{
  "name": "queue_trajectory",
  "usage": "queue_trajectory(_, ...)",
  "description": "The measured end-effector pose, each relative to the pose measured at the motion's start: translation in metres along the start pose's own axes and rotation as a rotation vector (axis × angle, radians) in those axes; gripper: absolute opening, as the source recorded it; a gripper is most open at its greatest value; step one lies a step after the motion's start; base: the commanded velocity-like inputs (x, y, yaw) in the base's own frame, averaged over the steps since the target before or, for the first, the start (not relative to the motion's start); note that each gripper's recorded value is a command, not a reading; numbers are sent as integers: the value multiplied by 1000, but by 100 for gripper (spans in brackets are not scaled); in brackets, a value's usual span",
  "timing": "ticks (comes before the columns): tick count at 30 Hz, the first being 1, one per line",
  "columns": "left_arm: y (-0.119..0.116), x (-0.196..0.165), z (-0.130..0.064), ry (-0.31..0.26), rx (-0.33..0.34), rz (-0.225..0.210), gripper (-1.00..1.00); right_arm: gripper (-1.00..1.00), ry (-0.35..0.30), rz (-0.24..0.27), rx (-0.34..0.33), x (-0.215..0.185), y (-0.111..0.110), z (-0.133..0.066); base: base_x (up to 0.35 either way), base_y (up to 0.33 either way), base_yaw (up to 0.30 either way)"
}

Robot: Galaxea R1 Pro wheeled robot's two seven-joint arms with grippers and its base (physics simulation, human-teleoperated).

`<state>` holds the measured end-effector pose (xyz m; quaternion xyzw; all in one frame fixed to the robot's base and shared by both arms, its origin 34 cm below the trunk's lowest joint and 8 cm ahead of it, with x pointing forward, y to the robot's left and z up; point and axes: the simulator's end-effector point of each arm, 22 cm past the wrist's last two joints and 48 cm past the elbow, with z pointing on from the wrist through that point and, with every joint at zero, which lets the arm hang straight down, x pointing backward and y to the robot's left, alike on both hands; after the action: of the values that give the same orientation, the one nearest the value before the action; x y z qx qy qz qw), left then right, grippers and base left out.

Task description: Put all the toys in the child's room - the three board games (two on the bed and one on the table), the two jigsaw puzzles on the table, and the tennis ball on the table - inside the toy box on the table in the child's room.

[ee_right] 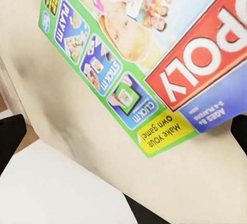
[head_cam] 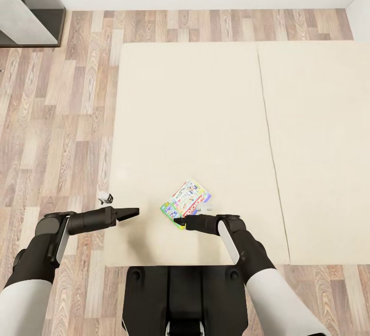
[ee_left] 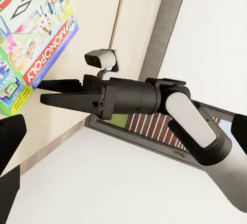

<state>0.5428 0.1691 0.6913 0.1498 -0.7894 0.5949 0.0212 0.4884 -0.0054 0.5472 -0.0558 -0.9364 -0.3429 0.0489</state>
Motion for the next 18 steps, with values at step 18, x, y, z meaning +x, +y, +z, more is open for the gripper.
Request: queue_trajectory(18, 0, 0, -1, 0, -1, 1, 100, 100, 84, 36, 2, 15, 1, -4, 0, 0, 0)
